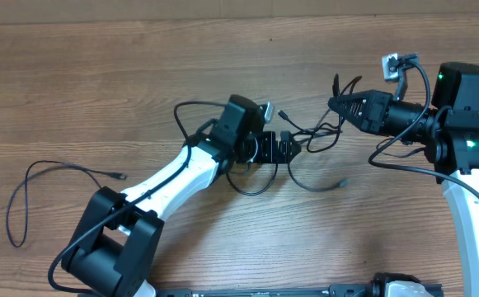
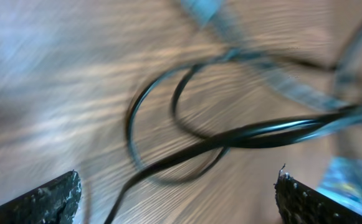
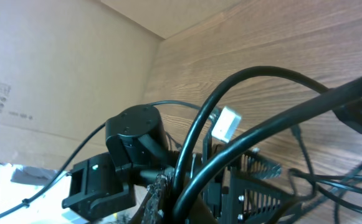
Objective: Untangle cables
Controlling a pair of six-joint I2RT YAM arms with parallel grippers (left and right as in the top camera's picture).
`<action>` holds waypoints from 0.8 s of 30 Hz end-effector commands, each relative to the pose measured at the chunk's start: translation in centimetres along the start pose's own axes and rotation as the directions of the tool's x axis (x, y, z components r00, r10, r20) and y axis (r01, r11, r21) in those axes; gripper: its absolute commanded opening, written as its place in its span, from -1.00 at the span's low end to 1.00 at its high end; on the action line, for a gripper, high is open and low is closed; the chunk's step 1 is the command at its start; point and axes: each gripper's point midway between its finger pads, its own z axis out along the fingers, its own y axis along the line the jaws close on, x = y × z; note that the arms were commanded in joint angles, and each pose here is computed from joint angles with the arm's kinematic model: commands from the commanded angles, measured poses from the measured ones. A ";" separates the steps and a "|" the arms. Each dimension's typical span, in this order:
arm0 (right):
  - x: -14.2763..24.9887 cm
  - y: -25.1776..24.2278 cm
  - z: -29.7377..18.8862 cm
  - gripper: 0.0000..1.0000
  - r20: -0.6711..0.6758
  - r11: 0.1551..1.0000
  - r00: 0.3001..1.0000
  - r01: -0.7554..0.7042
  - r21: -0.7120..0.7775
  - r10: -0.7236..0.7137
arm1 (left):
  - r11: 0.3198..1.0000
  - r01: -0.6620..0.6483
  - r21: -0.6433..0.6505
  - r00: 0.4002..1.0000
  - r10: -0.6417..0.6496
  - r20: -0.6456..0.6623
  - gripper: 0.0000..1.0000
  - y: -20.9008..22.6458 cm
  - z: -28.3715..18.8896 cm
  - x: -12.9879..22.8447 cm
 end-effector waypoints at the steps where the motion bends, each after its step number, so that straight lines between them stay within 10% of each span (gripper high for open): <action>1: -0.3 1.4 -0.2 -0.92 0.001 0.999 1.000 -0.025 -0.040 0.025 | 0.987 -0.084 0.134 0.996 0.087 -0.011 0.99 -3.2 -0.6 0.2; 9: -0.7 1.7 -0.3 -0.92 0.010 0.994 0.995 -0.099 -0.051 0.099 | 0.964 -0.209 0.166 0.975 0.218 -0.039 0.97 -5.5 0.6 2.6; 14: -0.5 2.2 -0.3 -0.92 -0.010 0.985 0.988 -0.153 -0.077 0.153 | 0.926 -0.348 0.144 0.934 0.356 -0.033 0.59 -6.0 1.3 3.7; 24: 0.0 3.6 -0.7 -0.92 -0.057 0.976 0.988 -0.152 -0.158 0.145 | 0.897 -0.442 -0.002 0.897 0.442 0.007 0.96 -3.9 1.5 2.3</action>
